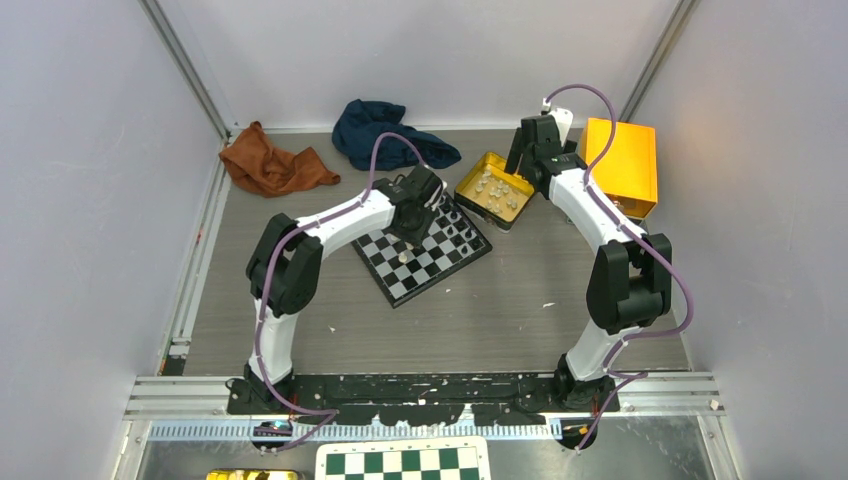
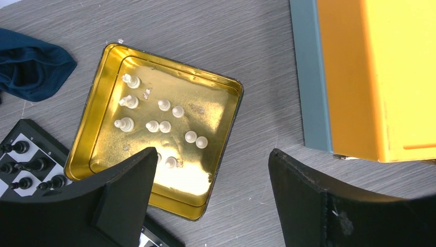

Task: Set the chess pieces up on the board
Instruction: Pick up the chess piece from the chessboard.

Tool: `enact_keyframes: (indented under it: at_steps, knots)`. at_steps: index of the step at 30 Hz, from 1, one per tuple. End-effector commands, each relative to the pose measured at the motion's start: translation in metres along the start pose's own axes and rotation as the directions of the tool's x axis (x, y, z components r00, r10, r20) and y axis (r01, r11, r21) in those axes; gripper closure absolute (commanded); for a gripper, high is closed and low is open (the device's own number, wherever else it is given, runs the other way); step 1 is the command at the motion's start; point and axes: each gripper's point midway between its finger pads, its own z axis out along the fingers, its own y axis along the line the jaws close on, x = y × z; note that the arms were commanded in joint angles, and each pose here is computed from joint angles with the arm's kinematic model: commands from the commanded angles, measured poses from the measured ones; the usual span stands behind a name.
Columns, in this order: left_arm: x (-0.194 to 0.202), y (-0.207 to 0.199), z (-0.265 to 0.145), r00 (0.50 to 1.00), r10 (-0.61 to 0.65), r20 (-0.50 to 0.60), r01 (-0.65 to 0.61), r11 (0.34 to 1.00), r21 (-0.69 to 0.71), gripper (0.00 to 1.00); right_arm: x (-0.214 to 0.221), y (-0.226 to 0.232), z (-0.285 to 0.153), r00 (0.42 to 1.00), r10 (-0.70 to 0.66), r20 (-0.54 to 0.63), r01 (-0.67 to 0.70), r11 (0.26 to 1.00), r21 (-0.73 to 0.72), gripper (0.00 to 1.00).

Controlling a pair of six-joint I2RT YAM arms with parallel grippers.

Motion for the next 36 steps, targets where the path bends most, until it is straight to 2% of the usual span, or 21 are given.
enact_keyframes:
  at_steps: [1, 36]
  knots:
    - [-0.0181, 0.0029, -0.0068, 0.999, -0.007, 0.047, 0.008, 1.0, -0.014, 0.66, -0.029, 0.0003, -0.016, 0.995, 0.042, 0.094, -0.041, 0.999, -0.015, 0.15]
    - [-0.0194, 0.0068, -0.0096, 0.999, -0.014, 0.051, 0.016, 0.999, -0.03, 0.73, -0.0273, -0.0034, -0.0185, 0.994, 0.042, 0.097, -0.042, 0.999, -0.007, 0.15]
